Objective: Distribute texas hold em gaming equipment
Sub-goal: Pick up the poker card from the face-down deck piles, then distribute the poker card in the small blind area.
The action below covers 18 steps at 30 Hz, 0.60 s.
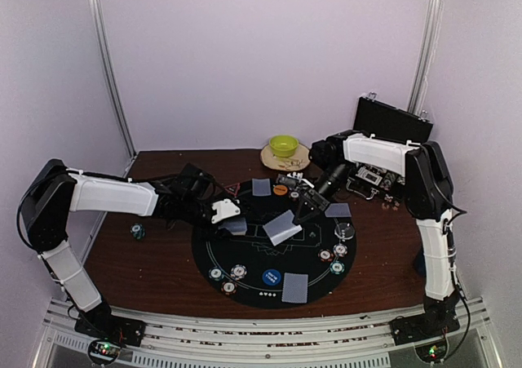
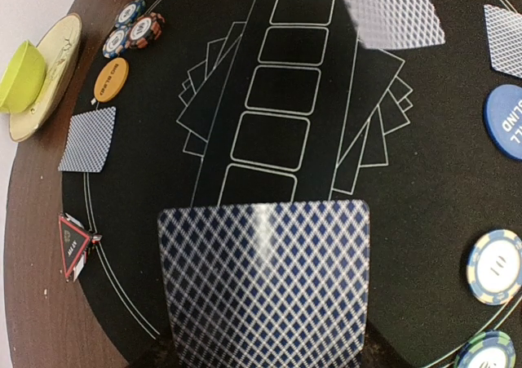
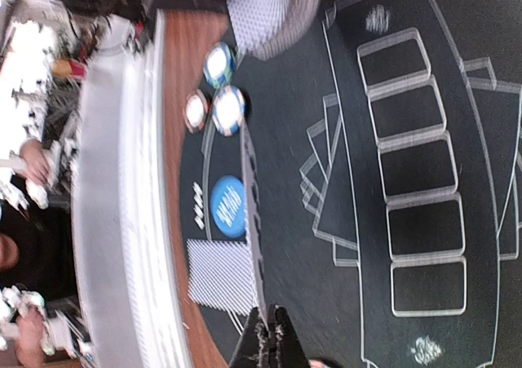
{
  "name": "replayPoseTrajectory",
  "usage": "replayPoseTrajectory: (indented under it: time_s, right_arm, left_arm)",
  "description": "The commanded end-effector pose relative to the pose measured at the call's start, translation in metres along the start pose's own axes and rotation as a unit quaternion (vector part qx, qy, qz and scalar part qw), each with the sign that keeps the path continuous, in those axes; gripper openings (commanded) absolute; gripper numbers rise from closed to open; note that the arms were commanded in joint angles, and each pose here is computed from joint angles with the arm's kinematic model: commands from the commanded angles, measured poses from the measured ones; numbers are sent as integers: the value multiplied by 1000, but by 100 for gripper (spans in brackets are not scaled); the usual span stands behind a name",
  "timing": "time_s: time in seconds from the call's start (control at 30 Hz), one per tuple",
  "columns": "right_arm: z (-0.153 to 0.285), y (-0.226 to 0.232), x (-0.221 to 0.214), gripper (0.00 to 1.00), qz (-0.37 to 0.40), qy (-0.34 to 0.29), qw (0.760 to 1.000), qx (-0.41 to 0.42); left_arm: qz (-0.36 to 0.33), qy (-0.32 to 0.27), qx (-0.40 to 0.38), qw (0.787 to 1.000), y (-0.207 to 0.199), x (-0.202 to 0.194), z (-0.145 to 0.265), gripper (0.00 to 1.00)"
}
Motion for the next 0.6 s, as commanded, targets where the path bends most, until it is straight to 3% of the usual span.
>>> replayPoseTrajectory:
  time_s: [0.0, 0.2, 0.43, 0.57]
  right_arm:
    - [-1, 12, -32, 0, 31, 85, 996, -18]
    - [-23, 41, -56, 0, 62, 161, 985, -12]
    - [-32, 66, -57, 0, 73, 154, 985, 15]
    - [-43, 75, -69, 0, 72, 185, 980, 21]
  left_arm:
    - [-3, -15, 6, 1000, 5, 7, 2, 51]
    - [-3, -14, 4, 1000, 5, 6, 2, 51]
    - [-4, -16, 1, 1000, 4, 7, 2, 51]
    - [-3, -17, -1, 1000, 4, 7, 3, 51]
Point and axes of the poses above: each gripper's point midway between its finger pads, its own z axis back along the fingers, its own y axis along the line the jaws close on, x = y × z, the point moved 3 cm from there along z, back along the fingers, and after that the axes turned 8 degrees about z, right-handed, at the moved point
